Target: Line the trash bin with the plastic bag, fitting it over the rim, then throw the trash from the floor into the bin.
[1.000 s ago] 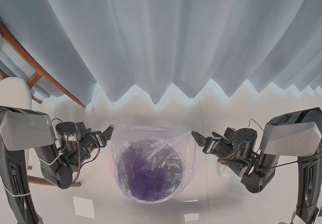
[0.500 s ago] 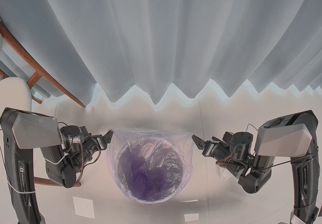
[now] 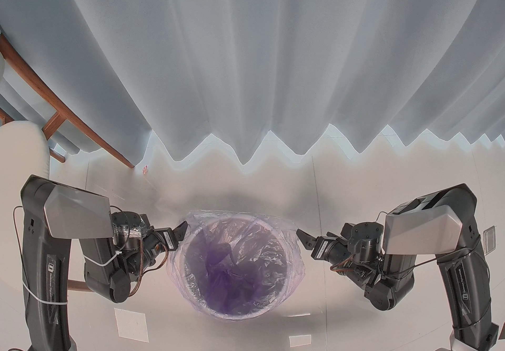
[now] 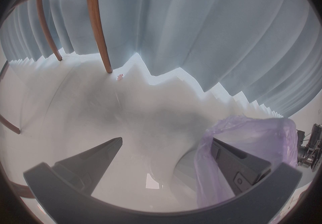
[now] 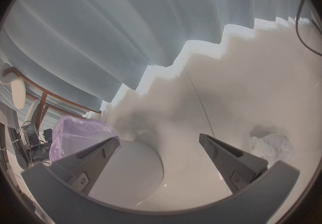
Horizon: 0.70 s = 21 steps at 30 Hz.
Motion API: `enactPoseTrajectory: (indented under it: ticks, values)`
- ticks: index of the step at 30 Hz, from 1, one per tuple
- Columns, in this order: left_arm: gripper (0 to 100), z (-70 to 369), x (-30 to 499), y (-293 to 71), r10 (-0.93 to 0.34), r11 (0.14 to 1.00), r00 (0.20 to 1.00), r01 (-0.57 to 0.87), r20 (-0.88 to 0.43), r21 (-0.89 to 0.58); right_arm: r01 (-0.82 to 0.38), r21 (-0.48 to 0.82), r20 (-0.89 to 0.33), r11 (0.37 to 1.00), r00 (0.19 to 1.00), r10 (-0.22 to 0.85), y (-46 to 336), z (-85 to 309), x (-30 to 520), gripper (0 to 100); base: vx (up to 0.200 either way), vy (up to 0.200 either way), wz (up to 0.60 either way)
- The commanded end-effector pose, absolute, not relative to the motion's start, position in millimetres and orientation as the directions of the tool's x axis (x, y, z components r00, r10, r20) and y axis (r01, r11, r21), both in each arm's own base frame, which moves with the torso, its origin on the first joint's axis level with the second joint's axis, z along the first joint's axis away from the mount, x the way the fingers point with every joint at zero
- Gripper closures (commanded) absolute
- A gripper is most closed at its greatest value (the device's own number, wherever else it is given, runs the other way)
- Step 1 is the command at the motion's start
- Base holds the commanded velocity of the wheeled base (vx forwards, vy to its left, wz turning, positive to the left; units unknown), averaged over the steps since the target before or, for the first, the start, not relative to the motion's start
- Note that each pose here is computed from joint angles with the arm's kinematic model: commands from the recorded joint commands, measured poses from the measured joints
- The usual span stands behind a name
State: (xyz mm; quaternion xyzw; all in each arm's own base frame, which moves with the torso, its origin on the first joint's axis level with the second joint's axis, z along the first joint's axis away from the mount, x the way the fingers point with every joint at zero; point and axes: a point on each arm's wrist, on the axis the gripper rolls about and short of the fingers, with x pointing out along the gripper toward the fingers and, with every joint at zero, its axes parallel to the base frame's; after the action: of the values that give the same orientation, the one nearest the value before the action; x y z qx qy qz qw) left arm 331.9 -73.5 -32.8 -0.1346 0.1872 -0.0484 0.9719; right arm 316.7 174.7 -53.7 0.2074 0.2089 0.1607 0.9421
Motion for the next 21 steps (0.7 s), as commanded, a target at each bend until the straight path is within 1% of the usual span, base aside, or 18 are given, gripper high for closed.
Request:
enactPoseTrajectory:
  ticks: [1, 18, 20, 21]
  values:
    - [0, -43, 329, -78, -0.153, 0.961, 0.913, 0.049, -0.379, -0.270, -0.210, 0.454, -0.342, 0.866, 0.857, 0.387, 175, -65, 316, 0, 0.000, 0.000, 0.00]
    - [0, -44, 325, -90, -0.151, 0.965, 0.911, 0.052, -0.383, -0.258, -0.198, 0.467, -0.344, 0.862, 0.857, 0.384, 174, -65, 315, 0, 0.000, 0.000, 0.00]
    - [0, -38, 326, -90, -0.138, 0.965, 0.920, 0.042, -0.366, -0.258, -0.193, 0.464, -0.344, 0.864, 0.860, 0.377, 174, -61, 313, 0, 0.000, 0.000, 0.00]
    - [0, -33, 327, -90, -0.132, 0.965, 0.928, 0.040, -0.348, -0.261, -0.191, 0.470, -0.332, 0.862, 0.866, 0.373, 173, -51, 310, 0, 0.000, 0.000, 0.00]
